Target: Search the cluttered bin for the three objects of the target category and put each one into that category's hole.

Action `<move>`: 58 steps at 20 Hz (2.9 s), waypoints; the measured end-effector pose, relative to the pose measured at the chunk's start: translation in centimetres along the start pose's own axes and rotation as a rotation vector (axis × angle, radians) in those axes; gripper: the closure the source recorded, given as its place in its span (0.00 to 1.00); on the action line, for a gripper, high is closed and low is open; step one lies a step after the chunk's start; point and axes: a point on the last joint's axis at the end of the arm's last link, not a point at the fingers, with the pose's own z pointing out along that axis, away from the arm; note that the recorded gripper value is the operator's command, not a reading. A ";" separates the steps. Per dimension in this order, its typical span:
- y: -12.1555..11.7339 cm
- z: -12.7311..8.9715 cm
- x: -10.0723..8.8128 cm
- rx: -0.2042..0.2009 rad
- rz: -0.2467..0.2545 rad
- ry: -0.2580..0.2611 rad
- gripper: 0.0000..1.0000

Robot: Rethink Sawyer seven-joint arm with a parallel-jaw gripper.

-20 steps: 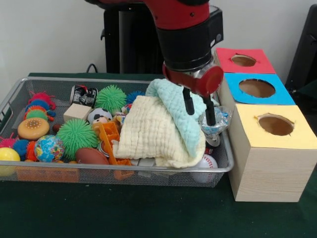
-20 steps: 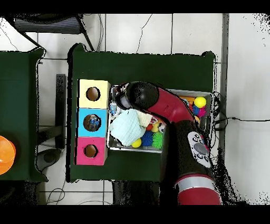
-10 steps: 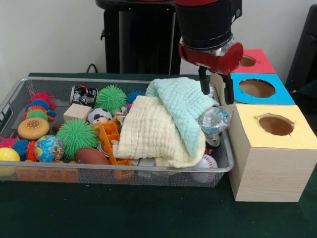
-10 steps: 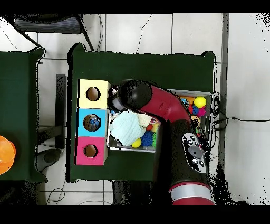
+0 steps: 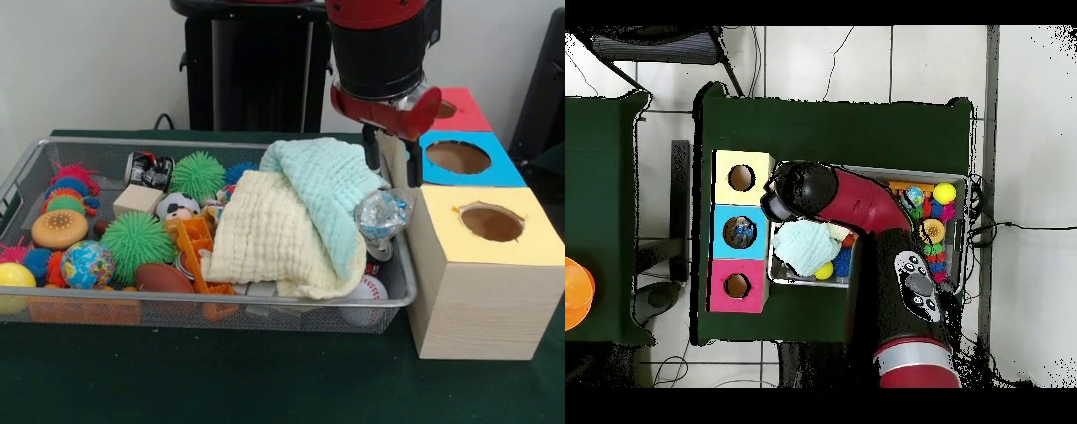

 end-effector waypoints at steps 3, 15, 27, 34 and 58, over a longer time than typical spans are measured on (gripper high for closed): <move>-0.4 1.2 0.1 0.009 -0.003 -0.002 0.00; -1.3 5.9 -0.8 -0.011 -0.006 -0.075 0.00; -0.8 7.6 -0.5 -0.004 -0.023 -0.112 0.00; -1.3 9.4 0.5 0.033 -0.030 -0.092 0.00; -3.2 11.1 2.2 0.274 -0.066 0.203 1.00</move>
